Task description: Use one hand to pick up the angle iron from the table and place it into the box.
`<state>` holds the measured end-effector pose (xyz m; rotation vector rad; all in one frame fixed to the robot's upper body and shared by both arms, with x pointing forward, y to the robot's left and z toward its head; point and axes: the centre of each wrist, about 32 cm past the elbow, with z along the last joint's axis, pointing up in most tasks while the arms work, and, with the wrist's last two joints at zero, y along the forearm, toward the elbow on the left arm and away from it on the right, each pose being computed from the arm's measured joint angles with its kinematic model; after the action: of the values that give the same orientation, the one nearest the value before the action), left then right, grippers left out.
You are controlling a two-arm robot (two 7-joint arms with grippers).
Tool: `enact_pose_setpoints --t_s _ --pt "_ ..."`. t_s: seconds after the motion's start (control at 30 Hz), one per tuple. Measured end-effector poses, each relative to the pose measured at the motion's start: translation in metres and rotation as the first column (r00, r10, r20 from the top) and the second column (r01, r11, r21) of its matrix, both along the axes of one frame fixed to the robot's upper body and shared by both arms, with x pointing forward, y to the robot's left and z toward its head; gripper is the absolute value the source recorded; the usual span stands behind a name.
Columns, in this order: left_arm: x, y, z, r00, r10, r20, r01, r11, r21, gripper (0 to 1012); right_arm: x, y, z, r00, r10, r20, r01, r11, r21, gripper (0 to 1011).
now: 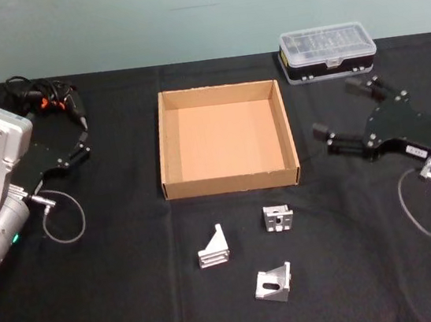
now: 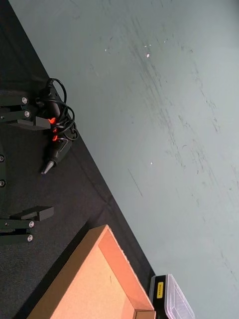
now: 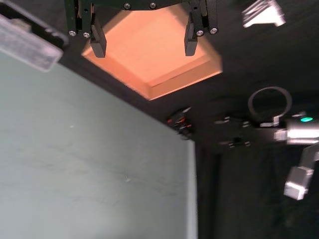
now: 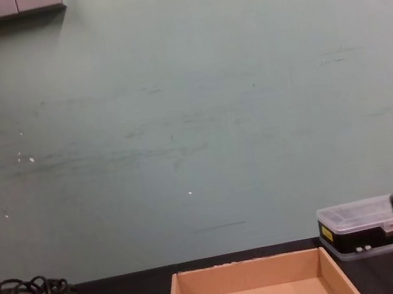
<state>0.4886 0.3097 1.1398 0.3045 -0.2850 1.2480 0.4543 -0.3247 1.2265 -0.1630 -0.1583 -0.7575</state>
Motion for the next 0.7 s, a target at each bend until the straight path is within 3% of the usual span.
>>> enact_pose_setpoints --t_s 0.27,0.7 --pt "0.0 0.0 0.0 1.0 0.0 0.0 0.0 1.0 0.0 1000 -0.004 0.009 -0.005 0.993 0.082 -0.088 -0.082 0.997 0.007 1003" --pt "0.0 0.0 0.0 1.0 0.0 0.0 0.0 1.0 0.0 1000 -0.006 0.019 -0.018 0.954 0.204 -0.22 -0.21 0.978 -0.007 1002"
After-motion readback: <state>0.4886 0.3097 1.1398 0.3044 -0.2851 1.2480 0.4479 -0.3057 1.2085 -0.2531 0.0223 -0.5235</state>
